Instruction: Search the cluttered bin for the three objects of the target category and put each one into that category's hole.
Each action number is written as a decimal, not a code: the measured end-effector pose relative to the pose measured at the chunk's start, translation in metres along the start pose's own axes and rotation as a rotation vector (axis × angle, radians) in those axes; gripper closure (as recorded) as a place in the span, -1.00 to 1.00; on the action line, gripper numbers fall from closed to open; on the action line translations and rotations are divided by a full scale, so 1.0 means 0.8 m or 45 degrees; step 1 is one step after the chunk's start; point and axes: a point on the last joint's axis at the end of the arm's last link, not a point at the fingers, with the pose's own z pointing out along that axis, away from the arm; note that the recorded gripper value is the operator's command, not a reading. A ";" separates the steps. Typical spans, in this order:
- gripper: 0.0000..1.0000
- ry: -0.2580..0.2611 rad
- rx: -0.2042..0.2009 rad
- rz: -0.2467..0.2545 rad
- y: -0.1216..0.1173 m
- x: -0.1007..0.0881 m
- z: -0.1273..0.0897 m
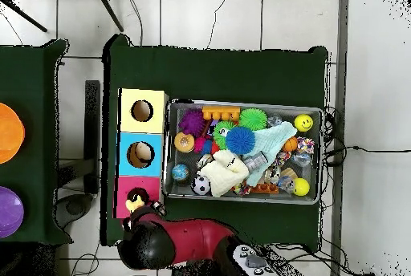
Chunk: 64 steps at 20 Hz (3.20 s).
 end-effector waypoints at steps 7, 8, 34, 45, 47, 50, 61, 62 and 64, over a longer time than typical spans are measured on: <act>-1.00 -0.004 0.045 -0.018 0.005 0.000 0.001; -1.00 -0.003 0.052 -0.022 0.006 0.000 0.000; -1.00 -0.035 0.284 -0.045 -0.014 -0.004 -0.050; -1.00 -0.018 0.297 -0.054 -0.007 0.001 -0.049; -1.00 -0.018 0.297 -0.056 -0.006 0.001 -0.048; -1.00 -0.018 0.297 -0.055 -0.006 0.001 -0.048; -1.00 0.004 0.347 -0.066 -0.003 0.002 -0.058; -1.00 0.016 0.359 -0.073 0.000 0.001 -0.062; -1.00 0.028 0.367 -0.077 0.002 0.001 -0.066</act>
